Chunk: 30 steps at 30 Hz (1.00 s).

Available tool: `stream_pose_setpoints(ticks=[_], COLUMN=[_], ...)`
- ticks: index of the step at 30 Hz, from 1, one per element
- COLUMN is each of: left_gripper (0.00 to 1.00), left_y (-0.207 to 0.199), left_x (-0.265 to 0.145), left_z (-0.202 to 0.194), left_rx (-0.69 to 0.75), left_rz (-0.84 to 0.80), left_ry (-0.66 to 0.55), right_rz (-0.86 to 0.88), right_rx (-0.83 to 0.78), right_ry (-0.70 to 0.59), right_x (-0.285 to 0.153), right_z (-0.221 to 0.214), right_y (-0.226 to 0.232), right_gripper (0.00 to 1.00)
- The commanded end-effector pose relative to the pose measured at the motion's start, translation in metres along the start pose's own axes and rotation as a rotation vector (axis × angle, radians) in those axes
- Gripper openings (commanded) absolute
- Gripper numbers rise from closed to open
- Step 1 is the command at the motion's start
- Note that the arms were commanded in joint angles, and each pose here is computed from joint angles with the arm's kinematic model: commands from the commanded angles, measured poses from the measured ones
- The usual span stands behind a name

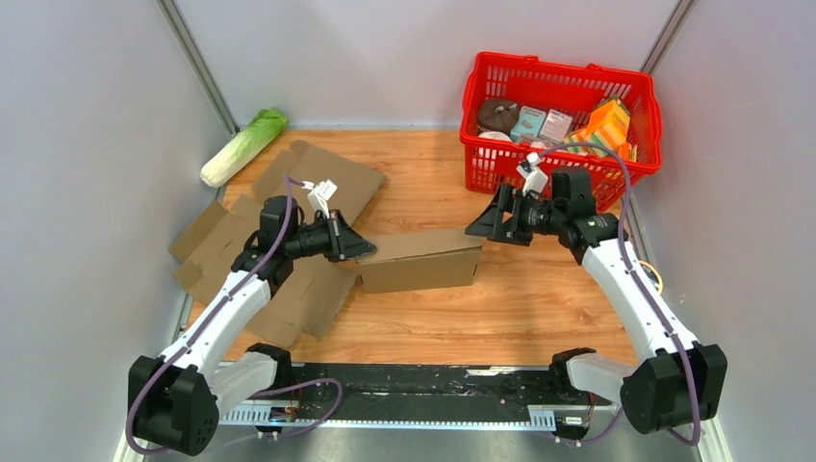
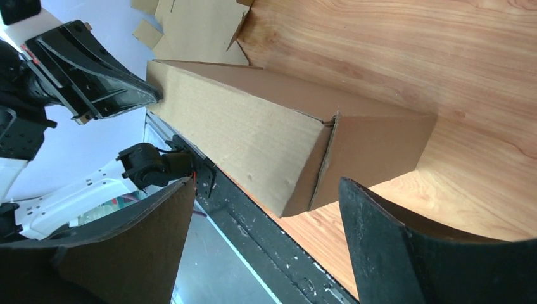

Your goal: Fold the paper box

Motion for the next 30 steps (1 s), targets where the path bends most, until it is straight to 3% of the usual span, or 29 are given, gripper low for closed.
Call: stream_pose_setpoints(ticks=[1,4,8,13,14,17,21,22,24,25,26,28,30], left_gripper=[0.03,0.04,0.04,0.03,0.03,0.03,0.12,0.26,0.41,0.66,0.75,0.75,0.76], left_y=[0.030,0.030,0.029,0.033,0.034,0.034,0.014,0.001,-0.017,-0.032,-0.036,-0.033,-0.024], left_x=[0.002,0.001,0.001,0.002,0.001,0.000,-0.008,-0.014,-0.037,-0.052,-0.071,-0.092,-0.094], left_z=[-0.028,-0.028,-0.026,-0.032,-0.033,-0.038,-0.032,-0.018,-0.010,0.010,0.004,0.017,0.009], left_rx=[-0.054,-0.051,-0.049,-0.052,-0.049,-0.045,-0.024,0.006,0.064,0.126,0.160,0.200,0.178], left_rz=[0.105,0.105,0.102,0.107,0.110,0.109,0.055,0.040,0.085,0.120,0.179,0.315,0.359], left_ry=[0.077,0.075,0.073,0.082,0.084,0.088,0.071,0.043,0.007,-0.050,-0.052,-0.103,-0.064], right_rz=[-0.002,0.031,0.061,-0.005,-0.025,-0.069,-0.095,-0.073,-0.060,-0.043,-0.028,-0.011,0.003], right_rx=[0.033,0.029,0.060,0.087,0.117,0.168,0.155,0.140,0.109,0.077,0.055,0.008,-0.006], right_ry=[-0.013,0.001,0.071,0.100,0.126,0.135,0.070,0.052,0.025,0.000,-0.015,-0.044,-0.027], right_x=[-0.014,-0.008,0.010,0.030,0.032,0.034,0.028,0.024,0.016,0.011,0.007,0.003,0.009], right_z=[0.012,0.013,-0.001,-0.017,-0.030,-0.050,-0.044,-0.041,-0.031,-0.026,-0.020,-0.007,-0.001], right_y=[0.013,0.014,-0.004,-0.045,-0.057,-0.076,-0.074,-0.066,-0.052,-0.043,-0.036,-0.022,-0.023], right_gripper=[0.87,0.88,0.73,0.65,0.50,0.29,0.15,0.16,0.62,0.81,0.98,1.00,1.00])
Point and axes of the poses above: each gripper's point midway between its finger pads, its own x axis out along the fingers, its own y axis along the line the jaws close on, z = x × y, the point moved 1 cm from there along -x, back along the fingers, and after that the axes turned 7 degrees about x, right-handed, at the moved point
